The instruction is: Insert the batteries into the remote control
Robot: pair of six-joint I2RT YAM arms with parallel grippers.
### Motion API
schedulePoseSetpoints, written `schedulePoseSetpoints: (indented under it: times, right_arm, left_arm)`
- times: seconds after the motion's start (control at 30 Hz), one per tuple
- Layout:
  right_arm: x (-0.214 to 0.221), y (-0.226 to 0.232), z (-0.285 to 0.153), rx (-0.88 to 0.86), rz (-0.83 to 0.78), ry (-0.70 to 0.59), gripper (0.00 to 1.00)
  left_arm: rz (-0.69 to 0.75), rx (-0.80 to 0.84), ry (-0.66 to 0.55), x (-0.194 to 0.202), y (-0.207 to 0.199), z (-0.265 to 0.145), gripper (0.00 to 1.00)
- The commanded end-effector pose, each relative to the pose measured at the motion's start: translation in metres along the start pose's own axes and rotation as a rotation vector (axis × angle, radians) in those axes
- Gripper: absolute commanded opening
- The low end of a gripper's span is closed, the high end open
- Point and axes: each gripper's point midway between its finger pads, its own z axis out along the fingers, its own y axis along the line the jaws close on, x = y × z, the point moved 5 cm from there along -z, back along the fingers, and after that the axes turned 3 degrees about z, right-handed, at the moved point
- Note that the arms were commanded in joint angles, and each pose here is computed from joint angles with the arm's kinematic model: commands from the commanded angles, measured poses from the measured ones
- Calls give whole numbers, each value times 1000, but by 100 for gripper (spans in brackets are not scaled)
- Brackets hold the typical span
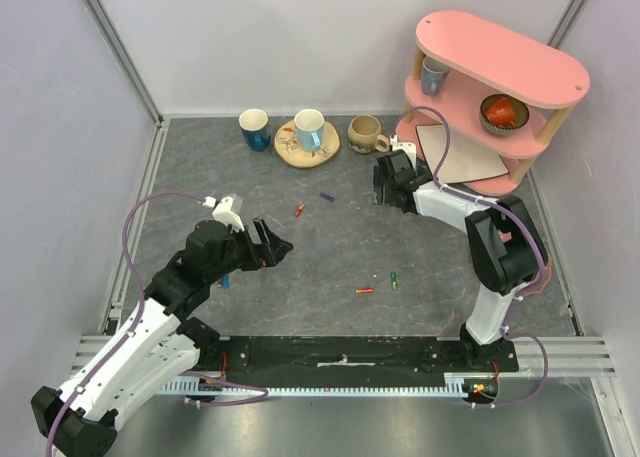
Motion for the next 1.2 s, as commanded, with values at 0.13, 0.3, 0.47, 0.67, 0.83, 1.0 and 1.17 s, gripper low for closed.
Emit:
schedulePoseSetpoints:
  times: [0.13,0.3,0.47,0.67,0.83,1.0,1.17]
  right_arm:
    - [-19,4,24,-23,14,-17,88]
    - [-16,0,31,-23,13,-1,82]
    - [-10,1,37,-41,5,19,78]
    - [1,-2,41,-57,9,36,65]
    - [4,-5,42,-61,21,41,47]
    - [-1,-4,21,-104,66,5,39]
    - [-3,26,-55,-184,41,-115,41]
  left_arm:
    - [33,-2,4,-1,1,-2,91]
    - [29,-1,0,-1,0,-1,91]
    - [21,0,-1,-2,-1,0,91]
    - [13,-6,-7,-3,-1,-1,91]
    - [8,-11,-13,-5,-1,-2,91]
    - [0,-31,-26,-8,0,-6,90]
    - [-22,-109,-103,-17,9,-14,88]
